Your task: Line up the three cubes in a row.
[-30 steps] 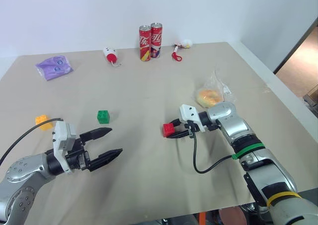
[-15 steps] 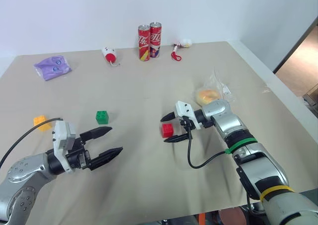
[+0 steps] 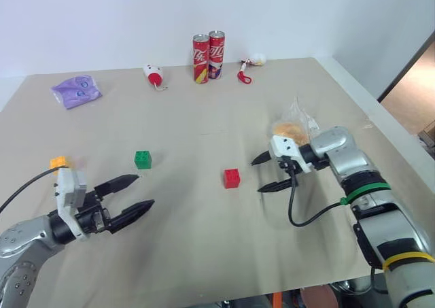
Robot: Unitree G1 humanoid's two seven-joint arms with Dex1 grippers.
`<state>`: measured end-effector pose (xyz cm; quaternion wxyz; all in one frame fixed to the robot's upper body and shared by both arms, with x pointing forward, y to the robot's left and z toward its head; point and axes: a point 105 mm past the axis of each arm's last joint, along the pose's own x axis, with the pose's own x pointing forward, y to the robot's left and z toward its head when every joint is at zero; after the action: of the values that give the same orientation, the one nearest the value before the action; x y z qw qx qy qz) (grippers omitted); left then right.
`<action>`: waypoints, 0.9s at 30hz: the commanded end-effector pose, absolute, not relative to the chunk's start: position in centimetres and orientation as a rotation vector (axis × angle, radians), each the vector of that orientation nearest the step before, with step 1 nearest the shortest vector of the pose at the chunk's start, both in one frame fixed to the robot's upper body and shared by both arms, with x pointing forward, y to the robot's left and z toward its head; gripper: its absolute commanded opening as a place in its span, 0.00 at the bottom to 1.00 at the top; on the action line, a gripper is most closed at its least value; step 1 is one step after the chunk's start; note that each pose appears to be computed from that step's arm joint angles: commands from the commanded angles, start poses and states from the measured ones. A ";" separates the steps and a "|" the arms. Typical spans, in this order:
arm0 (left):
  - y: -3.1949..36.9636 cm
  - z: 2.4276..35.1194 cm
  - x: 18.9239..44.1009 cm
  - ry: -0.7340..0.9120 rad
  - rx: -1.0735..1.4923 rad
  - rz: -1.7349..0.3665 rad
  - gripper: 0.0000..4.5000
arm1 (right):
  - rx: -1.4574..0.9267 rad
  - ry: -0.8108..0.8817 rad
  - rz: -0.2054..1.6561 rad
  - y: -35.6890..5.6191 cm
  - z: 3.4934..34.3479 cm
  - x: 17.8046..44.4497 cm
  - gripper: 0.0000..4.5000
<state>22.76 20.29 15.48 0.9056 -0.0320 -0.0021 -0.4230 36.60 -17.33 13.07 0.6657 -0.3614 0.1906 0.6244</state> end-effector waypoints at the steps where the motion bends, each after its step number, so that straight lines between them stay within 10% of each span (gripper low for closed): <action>1: 22.6 15.4 23.5 -0.014 0.008 -0.685 0.98 | -0.851 0.324 1.244 -19.8 17.8 38.2 1.00; 11: 23.4 13.9 23.2 0.045 -0.089 -0.464 0.98 | -0.568 -0.141 1.171 -15.6 29.3 39.5 1.00; 27: 21.5 10.4 28.7 0.189 -0.081 -0.296 0.98 | -0.530 -0.171 1.438 -9.0 26.7 35.3 1.00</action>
<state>28.33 21.45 10.20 0.9816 -0.0483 0.0971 -0.1572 35.89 -9.49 25.74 0.7258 -0.2322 -0.0576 0.6450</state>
